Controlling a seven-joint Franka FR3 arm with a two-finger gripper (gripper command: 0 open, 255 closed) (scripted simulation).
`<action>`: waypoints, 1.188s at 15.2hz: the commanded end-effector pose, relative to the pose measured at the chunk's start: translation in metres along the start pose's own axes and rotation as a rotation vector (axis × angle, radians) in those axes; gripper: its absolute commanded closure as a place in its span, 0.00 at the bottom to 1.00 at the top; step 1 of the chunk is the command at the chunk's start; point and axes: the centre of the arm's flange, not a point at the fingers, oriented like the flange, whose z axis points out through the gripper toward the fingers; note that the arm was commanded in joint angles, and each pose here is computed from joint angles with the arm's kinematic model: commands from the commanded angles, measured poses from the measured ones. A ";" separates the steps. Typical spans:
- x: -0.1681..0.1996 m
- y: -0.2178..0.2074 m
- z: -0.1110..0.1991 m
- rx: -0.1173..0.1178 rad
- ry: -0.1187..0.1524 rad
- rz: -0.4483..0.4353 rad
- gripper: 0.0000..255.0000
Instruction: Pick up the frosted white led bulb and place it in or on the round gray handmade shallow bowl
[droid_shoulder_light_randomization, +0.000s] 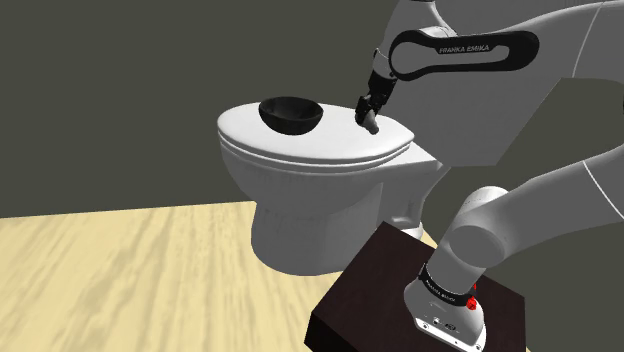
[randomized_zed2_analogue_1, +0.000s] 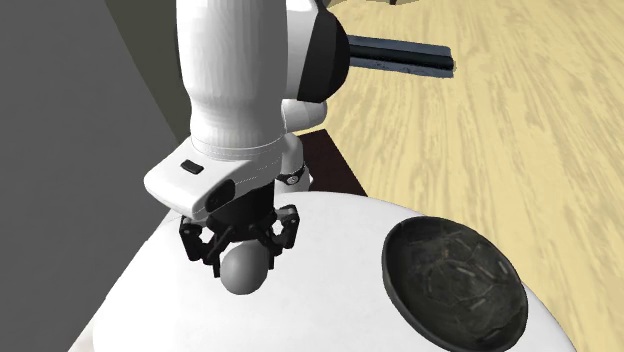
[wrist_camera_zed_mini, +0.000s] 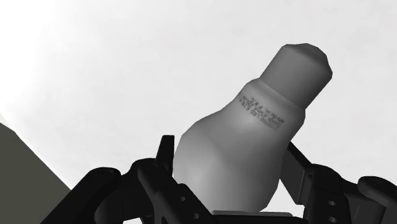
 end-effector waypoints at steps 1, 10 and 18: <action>0.000 0.000 0.000 0.000 -0.001 0.000 1.00; 0.012 0.009 -0.045 0.000 -0.001 0.000 1.00; 0.022 0.016 -0.085 0.000 -0.001 0.000 1.00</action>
